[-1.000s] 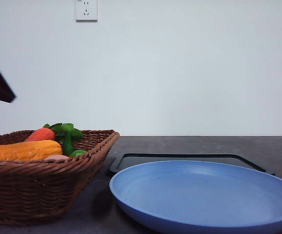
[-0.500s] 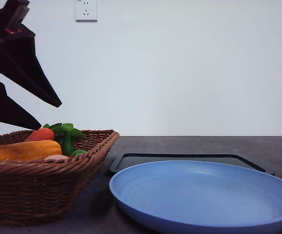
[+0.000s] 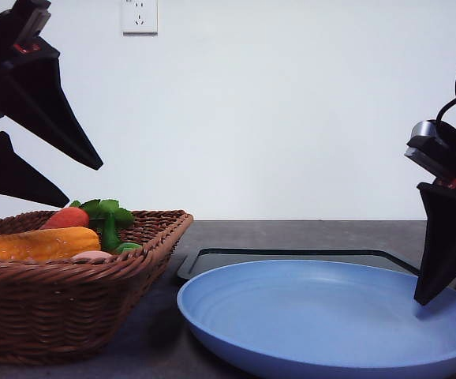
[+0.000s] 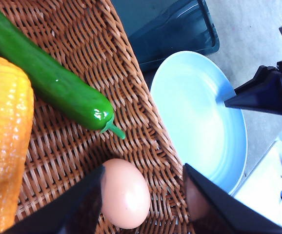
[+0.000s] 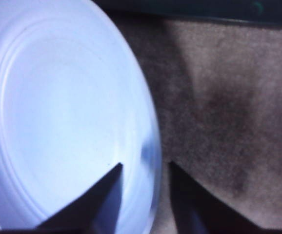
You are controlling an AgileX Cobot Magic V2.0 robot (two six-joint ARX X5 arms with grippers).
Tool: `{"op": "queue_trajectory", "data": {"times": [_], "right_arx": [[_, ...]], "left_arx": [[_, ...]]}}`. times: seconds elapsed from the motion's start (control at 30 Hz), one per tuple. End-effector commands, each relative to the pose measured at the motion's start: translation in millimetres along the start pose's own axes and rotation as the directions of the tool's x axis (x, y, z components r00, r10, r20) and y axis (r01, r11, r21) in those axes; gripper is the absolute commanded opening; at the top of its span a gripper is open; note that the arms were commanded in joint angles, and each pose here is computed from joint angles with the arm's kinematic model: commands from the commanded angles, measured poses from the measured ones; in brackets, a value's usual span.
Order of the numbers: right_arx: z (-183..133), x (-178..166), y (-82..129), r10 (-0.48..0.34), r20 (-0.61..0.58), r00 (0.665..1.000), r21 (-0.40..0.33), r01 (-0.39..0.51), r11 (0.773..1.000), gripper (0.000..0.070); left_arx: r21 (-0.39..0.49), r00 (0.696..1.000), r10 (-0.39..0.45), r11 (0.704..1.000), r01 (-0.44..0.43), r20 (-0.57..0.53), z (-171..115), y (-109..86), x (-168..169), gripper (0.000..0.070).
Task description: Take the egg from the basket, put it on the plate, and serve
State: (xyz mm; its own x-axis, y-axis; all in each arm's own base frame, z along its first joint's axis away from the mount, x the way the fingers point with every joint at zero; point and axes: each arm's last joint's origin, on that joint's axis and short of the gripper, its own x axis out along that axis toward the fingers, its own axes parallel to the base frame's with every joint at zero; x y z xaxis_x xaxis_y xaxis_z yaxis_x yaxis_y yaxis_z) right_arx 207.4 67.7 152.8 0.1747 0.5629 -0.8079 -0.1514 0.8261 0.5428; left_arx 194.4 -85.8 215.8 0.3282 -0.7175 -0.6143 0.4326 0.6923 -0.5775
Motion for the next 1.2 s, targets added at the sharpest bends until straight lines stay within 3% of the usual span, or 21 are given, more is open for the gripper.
{"op": "queue_trajectory", "data": {"times": [0.0, 0.07, 0.3, 0.47, 0.57, 0.87, 1.17], "right_arx": [[3, 1, 1, 0.002, 0.005, 1.0, 0.006, -0.002, 1.0, 0.005], [3, 1, 1, 0.002, 0.005, 1.0, 0.006, -0.002, 1.0, 0.0001], [2, -4, 2, 0.001, 0.018, 1.0, 0.005, -0.001, 1.0, 0.0], [-2, -17, 4, -0.002, 0.041, 0.999, 0.015, 0.002, 1.0, 0.0], [-4, -27, 4, -0.008, 0.07, 0.998, 0.021, 0.007, 1.0, 0.0], [-11, -54, 7, -0.01, 0.175, 0.985, 0.02, 0.007, 1.0, 0.0], [-14, -61, 9, -0.009, 0.201, 0.98, 0.014, 0.006, 1.0, 0.0]], "left_arx": [[0.009, 1.0, -0.002, 1.0, 0.002, 0.007, 4, -2.0, 0, 0.0325], [0.008, 1.0, -0.002, 1.0, 0.002, 0.007, 4, -2.0, 0, 0.0325], [-0.002, 1.0, -0.005, 1.0, 0.005, -0.002, 3, -3.2, 1, 0.0328], [-0.013, 0.999, -0.026, 1.0, 0.025, -0.025, 1, -10.1, 6, 0.0441], [-0.008, 0.999, -0.03, 1.0, 0.03, -0.044, -2, -16.6, 10, 0.0446], [0.067, 0.982, 0.184, 0.981, -0.182, -0.035, -13, -32.7, 23, 0.0442], [0.073, 0.967, 0.239, 0.97, -0.234, -0.082, -16, -28.8, 37, 0.0441]]}}
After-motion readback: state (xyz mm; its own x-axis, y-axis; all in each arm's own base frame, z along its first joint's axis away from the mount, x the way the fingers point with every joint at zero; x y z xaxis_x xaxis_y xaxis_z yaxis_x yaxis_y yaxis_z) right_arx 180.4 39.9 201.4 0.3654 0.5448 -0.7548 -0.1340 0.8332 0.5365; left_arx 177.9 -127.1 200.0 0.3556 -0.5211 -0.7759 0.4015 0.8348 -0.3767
